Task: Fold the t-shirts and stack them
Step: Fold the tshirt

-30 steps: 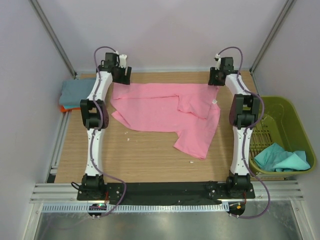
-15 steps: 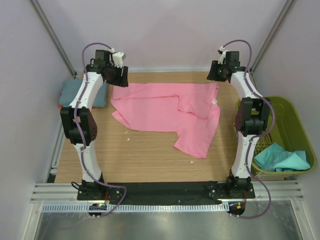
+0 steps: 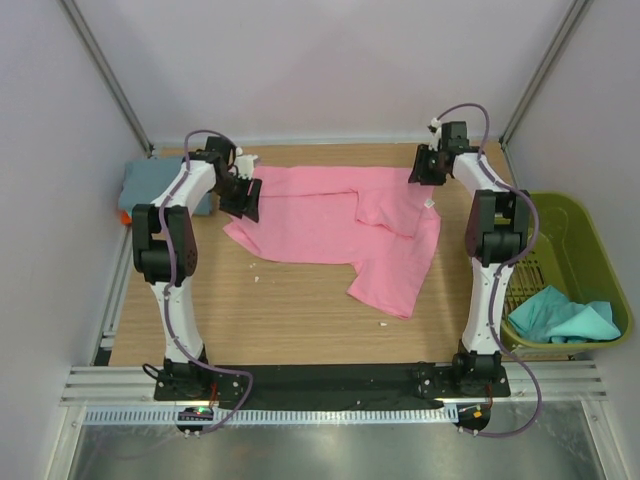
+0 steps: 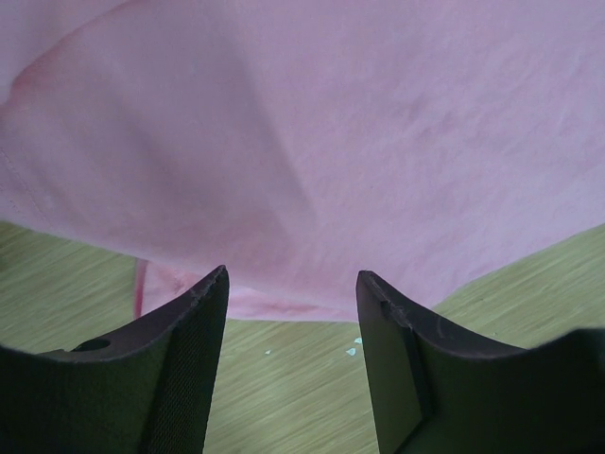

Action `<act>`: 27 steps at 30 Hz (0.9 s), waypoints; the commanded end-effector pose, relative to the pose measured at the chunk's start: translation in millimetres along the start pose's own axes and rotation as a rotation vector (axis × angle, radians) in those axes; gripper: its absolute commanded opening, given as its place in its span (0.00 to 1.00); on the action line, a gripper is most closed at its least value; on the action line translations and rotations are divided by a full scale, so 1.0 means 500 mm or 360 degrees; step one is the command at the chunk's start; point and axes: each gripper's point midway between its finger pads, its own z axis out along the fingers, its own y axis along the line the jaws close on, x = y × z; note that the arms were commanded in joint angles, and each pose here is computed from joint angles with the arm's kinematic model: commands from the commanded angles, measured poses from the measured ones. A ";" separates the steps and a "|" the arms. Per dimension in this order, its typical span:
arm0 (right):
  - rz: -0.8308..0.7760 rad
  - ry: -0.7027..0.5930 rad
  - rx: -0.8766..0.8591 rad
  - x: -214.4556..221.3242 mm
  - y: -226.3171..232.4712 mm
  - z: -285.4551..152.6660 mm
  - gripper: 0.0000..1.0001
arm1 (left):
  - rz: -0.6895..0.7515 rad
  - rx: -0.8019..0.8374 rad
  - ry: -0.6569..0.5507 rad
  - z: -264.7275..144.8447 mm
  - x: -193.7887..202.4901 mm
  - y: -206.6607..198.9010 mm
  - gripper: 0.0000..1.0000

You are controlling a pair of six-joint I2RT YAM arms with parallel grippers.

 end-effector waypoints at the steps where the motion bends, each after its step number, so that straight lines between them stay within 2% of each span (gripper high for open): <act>1: 0.0002 0.0003 0.0047 0.004 -0.012 0.017 0.47 | 0.0050 -0.0026 -0.0033 -0.015 -0.014 0.003 0.58; 5: -0.0012 0.0061 0.0114 0.029 -0.045 0.048 0.47 | 0.0042 -0.0060 -0.0025 -0.019 -0.015 0.013 0.58; 13: -0.0041 0.0008 0.0208 -0.001 -0.099 0.077 0.47 | 0.0040 -0.0087 -0.0042 -0.020 -0.029 0.020 0.59; 20: -0.0052 -0.0054 0.0194 -0.034 -0.100 0.077 0.47 | 0.0040 -0.0103 -0.0089 -0.032 -0.054 0.023 0.59; 24: -0.0068 -0.0112 0.0108 -0.062 -0.066 0.039 0.47 | 0.0081 -0.0131 -0.0184 -0.074 -0.087 0.014 0.59; 27: -0.0140 -0.0240 0.0050 -0.121 -0.028 -0.034 0.47 | 0.0156 -0.0173 -0.0223 -0.112 -0.083 0.007 0.59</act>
